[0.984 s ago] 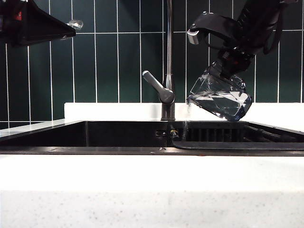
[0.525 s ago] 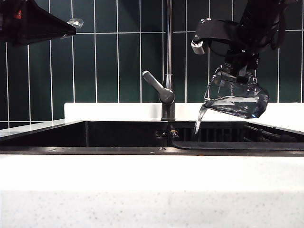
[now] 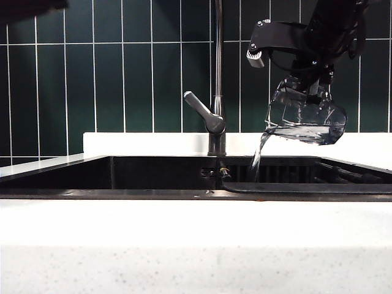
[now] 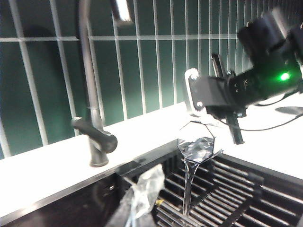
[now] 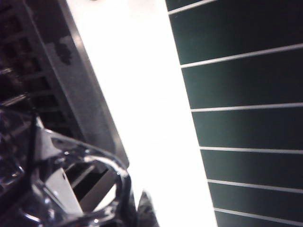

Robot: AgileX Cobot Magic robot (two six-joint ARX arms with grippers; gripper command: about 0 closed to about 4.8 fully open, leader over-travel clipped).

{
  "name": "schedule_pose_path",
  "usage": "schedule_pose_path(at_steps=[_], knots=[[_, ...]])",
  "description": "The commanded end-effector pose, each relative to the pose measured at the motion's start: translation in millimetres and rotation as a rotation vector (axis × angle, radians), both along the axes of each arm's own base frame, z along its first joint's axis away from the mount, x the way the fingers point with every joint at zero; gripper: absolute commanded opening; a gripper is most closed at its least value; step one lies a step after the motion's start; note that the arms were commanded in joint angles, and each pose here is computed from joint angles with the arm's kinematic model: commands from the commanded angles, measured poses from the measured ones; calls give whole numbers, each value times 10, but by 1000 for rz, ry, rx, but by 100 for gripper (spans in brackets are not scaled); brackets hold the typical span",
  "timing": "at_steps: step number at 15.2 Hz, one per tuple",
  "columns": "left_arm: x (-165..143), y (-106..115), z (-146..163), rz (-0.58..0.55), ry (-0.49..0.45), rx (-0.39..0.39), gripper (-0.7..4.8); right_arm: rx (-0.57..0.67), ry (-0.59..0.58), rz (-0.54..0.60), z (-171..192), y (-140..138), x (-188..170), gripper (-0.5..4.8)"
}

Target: Pick up the mug next to the sink, go to the faucet to get some water, pour the water into the sink, and finally put the mug back to its place.

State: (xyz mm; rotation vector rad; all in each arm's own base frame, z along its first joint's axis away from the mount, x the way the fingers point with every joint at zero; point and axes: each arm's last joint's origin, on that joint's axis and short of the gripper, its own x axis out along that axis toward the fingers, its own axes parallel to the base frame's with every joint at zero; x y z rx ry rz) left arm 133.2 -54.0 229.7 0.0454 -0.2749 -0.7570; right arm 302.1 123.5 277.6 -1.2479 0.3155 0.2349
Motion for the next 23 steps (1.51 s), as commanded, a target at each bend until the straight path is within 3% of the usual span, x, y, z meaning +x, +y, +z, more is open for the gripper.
schedule_pose_path(at_steps=[1, 5, 9, 12, 16, 23], knots=[[-135, 56, -103, 50, 80, 4, -6, -27, -59, 23, 99, 8, -1, -6], [-316, 115, -135, 66, 115, 20, -6, -87, -94, 28, 133, 8, 9, -6], [-563, 205, -152, 116, 93, -23, -6, -165, -98, 33, 134, 17, 4, -6], [-560, 209, -133, 121, 109, -70, -6, -246, -102, 62, 136, 39, 0, -6], [-561, 207, -134, 114, 111, -70, -6, -393, -104, 104, 134, 126, -42, -6], [-558, 204, -146, 106, 115, -70, -6, -498, -117, 103, 146, 264, -113, -6]])
